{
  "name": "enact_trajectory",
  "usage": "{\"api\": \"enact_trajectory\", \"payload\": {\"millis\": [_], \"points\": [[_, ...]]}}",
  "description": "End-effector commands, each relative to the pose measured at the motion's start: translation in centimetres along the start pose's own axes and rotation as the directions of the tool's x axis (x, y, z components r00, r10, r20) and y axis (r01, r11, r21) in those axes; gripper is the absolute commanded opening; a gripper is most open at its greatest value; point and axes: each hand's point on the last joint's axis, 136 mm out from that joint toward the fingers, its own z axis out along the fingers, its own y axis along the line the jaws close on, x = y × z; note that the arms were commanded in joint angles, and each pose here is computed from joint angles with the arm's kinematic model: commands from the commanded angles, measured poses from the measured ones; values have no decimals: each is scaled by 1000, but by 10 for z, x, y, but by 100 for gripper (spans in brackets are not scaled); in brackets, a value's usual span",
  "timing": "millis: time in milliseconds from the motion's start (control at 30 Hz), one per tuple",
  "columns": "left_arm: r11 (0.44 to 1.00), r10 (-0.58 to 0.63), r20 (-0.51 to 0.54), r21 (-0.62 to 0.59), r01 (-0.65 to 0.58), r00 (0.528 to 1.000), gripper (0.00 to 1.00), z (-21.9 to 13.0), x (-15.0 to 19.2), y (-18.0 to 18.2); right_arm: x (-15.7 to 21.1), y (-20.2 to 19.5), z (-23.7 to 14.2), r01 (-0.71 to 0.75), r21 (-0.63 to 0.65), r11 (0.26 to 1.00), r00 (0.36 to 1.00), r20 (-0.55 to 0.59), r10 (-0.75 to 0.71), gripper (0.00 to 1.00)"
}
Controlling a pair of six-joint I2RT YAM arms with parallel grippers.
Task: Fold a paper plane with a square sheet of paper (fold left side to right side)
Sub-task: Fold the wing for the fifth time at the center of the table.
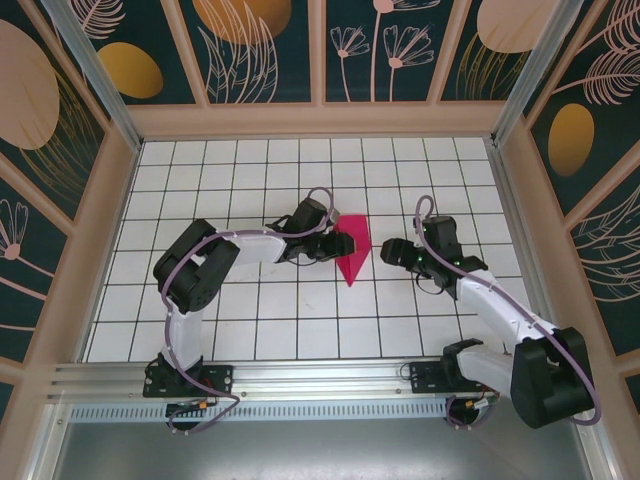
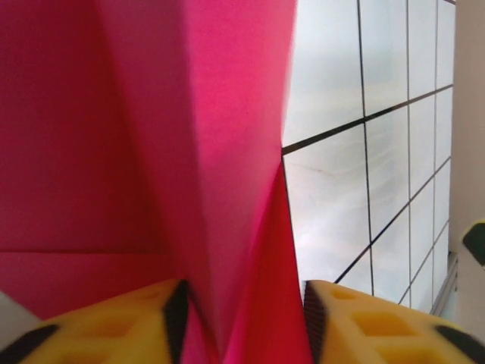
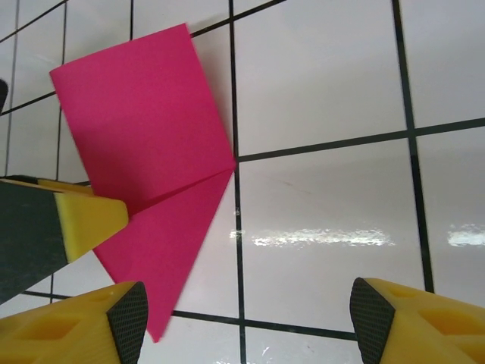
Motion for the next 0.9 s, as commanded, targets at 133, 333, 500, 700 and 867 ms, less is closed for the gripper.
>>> {"api": "enact_trajectory", "payload": {"millis": [133, 333, 500, 700, 867], "points": [[993, 62, -20, 101, -60, 998, 19, 6, 2, -8, 1, 28, 3, 29, -253, 967, 999, -19, -35, 74], [973, 96, -13, 214, -91, 995, 6, -5, 3, -10, -4, 36, 10, 18, -379, 925, 999, -34, -33, 73], [939, 141, -11, 319, -130, 990, 3, -21, 11, -16, -18, 39, 18, 39, -451, 892, 998, -29, -58, 72], [917, 181, -50, 370, -150, 982, 3, -24, 22, -18, -31, 34, 42, 51, -496, 867, 995, -50, -87, 71], [908, 192, -75, 392, -148, 979, 3, -24, 27, -19, -39, 34, 60, 46, -548, 835, 992, -71, -101, 67]]}}
